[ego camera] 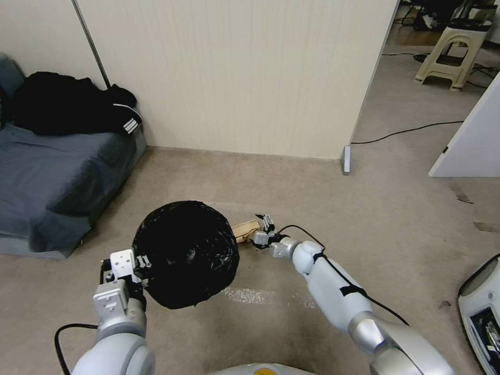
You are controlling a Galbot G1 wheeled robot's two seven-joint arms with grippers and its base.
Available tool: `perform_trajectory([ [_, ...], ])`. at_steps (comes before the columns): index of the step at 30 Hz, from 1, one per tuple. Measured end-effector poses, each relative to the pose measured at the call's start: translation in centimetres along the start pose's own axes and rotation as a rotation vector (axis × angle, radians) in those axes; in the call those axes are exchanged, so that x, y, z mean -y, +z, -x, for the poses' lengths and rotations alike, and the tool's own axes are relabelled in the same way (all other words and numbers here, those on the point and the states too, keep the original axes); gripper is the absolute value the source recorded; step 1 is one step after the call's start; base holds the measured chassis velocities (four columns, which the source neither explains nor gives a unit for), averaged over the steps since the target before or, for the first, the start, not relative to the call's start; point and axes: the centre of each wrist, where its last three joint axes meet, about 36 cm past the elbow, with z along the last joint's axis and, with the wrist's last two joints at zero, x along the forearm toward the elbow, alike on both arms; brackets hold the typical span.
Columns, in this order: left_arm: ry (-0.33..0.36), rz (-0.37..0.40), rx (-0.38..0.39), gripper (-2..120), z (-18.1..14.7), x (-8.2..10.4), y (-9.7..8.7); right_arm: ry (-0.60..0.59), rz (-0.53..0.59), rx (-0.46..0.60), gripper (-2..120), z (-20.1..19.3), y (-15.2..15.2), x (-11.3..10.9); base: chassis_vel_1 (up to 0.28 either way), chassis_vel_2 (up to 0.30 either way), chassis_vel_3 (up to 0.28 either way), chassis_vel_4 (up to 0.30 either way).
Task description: Pick up the trash bin, then pick up the garbage from the floor and place it into the trash bin.
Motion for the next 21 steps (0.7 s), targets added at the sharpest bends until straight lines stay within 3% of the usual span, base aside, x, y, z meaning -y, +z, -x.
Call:
perform_trajectory([
  [21, -0.001, 0.037, -0.026, 1, -0.5, 0.5, 1.0, 0.042, 0.077, 0.028, 100, 3.2, -4.4, 0.9, 0.000, 0.000, 0.000, 0.000],
])
